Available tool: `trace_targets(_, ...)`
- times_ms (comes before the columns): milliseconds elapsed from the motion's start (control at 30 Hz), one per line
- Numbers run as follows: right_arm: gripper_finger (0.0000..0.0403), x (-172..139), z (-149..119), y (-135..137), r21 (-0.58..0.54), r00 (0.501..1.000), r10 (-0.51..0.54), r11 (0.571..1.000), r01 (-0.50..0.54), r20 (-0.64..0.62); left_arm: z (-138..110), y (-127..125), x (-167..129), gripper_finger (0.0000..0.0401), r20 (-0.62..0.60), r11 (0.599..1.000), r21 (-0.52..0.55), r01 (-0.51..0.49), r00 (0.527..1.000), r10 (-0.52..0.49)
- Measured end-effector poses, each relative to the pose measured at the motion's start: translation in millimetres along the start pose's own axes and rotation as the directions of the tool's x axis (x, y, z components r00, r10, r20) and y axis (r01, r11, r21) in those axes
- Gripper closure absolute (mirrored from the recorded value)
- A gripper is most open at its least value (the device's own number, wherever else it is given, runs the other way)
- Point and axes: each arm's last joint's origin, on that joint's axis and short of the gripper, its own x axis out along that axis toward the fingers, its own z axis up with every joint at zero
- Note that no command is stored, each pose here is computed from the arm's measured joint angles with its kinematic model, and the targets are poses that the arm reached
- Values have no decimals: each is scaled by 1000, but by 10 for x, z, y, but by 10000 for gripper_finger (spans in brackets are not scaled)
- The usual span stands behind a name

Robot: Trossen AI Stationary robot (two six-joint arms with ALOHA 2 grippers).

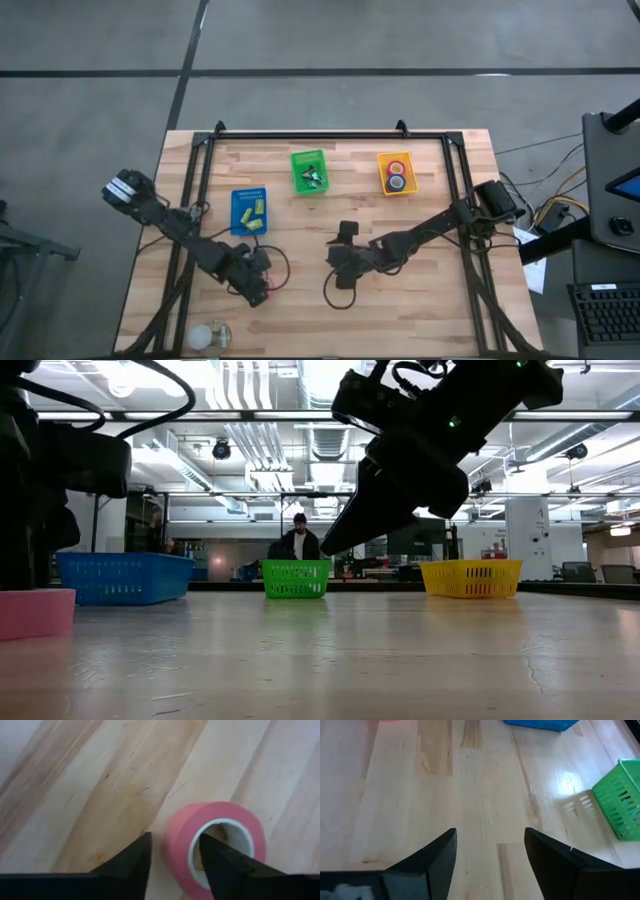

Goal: Pick and place Stapler, Stapler remover, tape
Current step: Put the pink tape into the yellow bin

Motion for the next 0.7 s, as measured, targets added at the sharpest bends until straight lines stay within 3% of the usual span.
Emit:
trace_targets(267, 178, -12, 10, 45, 116, 997, 75, 990, -75, 7, 53, -20, -65, 362, 86, 1000, 10, 15, 996, -16)
trace_targets(500, 179, -36, 88, 114, 240, 977, 199, 947, -212, 77, 165, -89, -97, 365, 341, 1000, 23, 1, 940, -9)
trace_targets(600, 179, -50, 117, 140, 275, 970, 214, 932, -237, 111, 232, -122, -134, 346, 487, 999, 19, -44, 873, 29)
trace_targets(700, 179, -62, 145, 156, 309, 965, 219, 916, -255, 145, 305, -154, -201, 336, 626, 990, 6, -138, 772, 104)
